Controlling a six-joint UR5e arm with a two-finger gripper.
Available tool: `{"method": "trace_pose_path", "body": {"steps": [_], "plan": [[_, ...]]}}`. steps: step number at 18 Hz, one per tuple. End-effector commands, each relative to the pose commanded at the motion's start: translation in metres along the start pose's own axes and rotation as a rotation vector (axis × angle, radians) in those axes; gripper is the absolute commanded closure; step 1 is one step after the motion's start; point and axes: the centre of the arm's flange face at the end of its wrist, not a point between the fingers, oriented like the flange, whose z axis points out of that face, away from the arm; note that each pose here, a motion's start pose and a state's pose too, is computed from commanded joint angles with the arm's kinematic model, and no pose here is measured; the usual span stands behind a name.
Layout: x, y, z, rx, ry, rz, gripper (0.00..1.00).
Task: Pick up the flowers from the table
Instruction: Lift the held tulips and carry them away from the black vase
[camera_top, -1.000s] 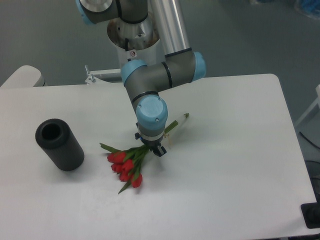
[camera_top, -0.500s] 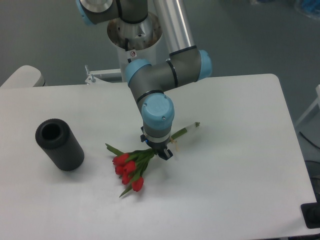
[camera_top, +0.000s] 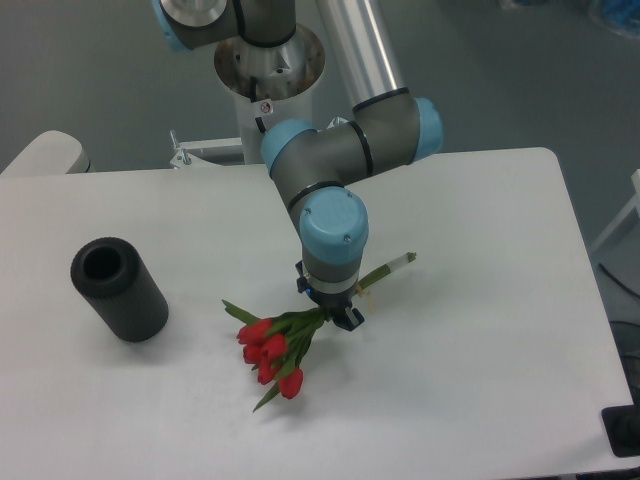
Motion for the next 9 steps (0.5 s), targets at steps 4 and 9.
{"method": "trace_pose_path", "body": {"steps": [4,9], "plan": [[-0.016,-0.004,-0.006,0.001,0.008,-0.005,0.78],[-0.037,-0.001,-0.007,0.011,-0.006,-0.018,0.78]]}}
